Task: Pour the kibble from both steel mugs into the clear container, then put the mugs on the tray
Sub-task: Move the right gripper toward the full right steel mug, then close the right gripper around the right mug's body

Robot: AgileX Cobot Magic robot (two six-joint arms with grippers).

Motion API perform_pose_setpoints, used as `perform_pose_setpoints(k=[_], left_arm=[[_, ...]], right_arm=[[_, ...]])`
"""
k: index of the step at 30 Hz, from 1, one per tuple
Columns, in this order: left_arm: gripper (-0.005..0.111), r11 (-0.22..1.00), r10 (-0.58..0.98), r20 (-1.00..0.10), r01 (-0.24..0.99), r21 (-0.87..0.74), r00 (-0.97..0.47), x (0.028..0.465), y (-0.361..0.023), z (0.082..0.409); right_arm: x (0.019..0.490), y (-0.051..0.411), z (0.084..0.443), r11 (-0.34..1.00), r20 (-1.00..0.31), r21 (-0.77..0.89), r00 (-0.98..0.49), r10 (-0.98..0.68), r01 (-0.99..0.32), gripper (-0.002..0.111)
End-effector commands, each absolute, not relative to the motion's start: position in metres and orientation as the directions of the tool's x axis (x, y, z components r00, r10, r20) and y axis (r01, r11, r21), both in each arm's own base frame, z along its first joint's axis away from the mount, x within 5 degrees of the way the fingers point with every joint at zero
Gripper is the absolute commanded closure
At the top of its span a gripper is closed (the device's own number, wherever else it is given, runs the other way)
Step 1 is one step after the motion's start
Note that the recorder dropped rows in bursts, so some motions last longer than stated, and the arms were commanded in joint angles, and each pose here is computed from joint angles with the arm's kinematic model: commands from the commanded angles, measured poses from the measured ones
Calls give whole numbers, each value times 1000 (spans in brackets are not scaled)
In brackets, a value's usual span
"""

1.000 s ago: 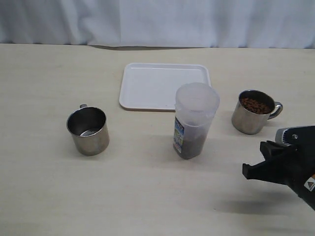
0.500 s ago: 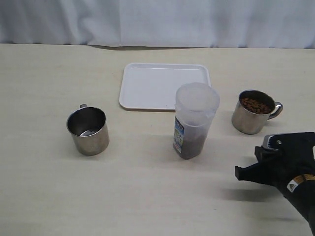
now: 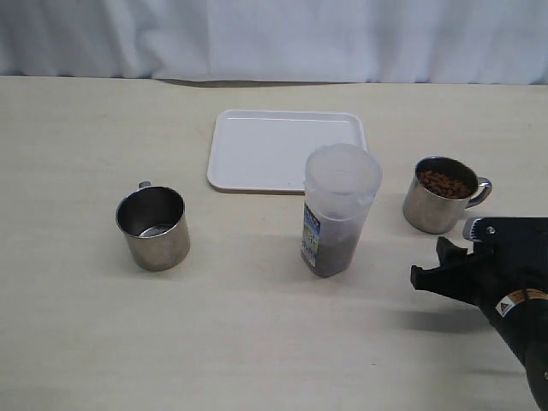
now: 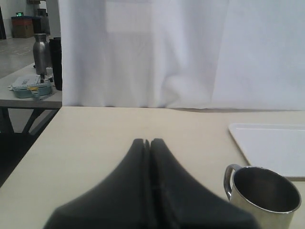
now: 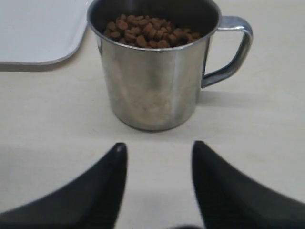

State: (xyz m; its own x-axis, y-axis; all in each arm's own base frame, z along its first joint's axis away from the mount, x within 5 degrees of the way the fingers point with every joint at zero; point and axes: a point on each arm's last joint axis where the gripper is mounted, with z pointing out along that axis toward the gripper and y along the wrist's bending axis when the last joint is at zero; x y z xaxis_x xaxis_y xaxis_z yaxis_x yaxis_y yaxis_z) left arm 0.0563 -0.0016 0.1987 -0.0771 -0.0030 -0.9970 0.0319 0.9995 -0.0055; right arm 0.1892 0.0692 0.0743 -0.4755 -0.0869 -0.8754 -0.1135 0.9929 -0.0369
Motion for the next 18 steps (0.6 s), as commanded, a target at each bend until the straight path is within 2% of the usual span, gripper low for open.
perform_pose_setpoints(k=[1, 3, 11, 18], left_arm=[[107, 999, -9, -998, 39, -11, -64, 56, -2, 199], [107, 999, -9, -998, 39, -11, -64, 56, -2, 199], [107, 999, -9, -998, 39, -11, -64, 56, -2, 199], [107, 999, -9, -998, 39, -11, -64, 56, -2, 199]], right_arm=[[190, 71, 75, 990, -880, -40, -466, -99, -134, 42], [190, 71, 75, 990, -880, -40, -466, -99, -134, 38], [205, 80, 79, 990, -905, -22, -418, -78, -136, 38], [226, 94, 78, 990, -896, -16, -437, -78, -143, 38]])
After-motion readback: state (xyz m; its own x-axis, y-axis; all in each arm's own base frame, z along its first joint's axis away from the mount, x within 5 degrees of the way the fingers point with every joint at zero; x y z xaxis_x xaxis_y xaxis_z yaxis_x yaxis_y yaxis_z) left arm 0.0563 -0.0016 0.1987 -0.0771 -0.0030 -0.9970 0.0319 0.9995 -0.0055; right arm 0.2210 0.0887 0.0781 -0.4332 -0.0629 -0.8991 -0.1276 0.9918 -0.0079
